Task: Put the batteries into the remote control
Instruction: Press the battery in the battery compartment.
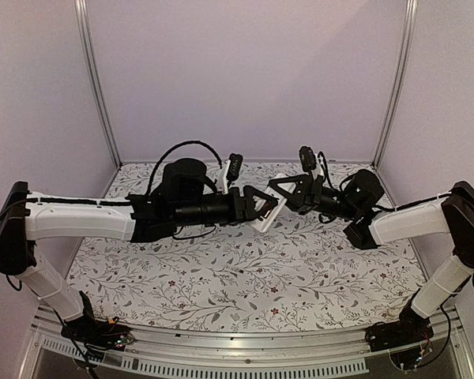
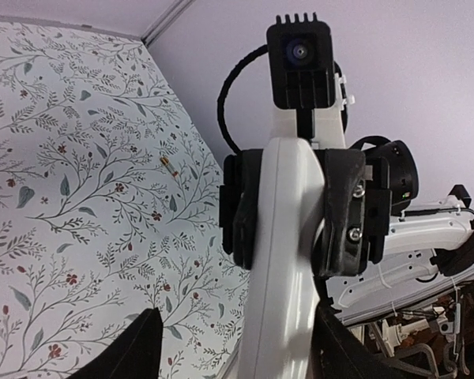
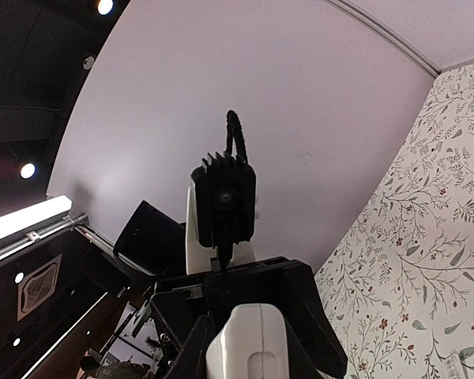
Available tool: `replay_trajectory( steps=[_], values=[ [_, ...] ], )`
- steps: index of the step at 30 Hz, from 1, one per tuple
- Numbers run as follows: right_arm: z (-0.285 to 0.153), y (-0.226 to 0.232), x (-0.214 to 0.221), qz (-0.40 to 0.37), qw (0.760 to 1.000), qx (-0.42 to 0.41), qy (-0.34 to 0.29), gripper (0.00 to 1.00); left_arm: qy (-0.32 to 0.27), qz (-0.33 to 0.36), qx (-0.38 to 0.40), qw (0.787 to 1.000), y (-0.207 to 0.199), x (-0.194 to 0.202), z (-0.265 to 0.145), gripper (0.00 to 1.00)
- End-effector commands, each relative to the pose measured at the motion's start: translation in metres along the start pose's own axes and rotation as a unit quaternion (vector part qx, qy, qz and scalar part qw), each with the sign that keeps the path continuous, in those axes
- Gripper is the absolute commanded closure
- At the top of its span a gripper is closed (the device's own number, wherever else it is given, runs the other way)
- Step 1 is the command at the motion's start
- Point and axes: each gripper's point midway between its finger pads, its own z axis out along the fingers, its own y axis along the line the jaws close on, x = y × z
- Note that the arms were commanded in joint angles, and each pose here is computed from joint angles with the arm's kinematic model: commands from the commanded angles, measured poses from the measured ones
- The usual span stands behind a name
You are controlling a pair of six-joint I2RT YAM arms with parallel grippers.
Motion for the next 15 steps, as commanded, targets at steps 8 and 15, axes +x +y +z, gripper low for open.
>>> replay_trajectory(
  steps=[8, 15],
  values=[
    [-0.005, 0.068, -0.031, -0.085, 0.992, -0.083, -0.038, 1.0, 0.054, 0.016, -0.119, 0.991, 0.058, 0.032, -0.011, 0.39],
    [-0.004, 0.039, -0.023, -0.077, 0.996, -0.028, -0.022, 1.0, 0.031, 0.09, -0.125, 0.988, 0.035, 0.006, -0.02, 0.26]
  ],
)
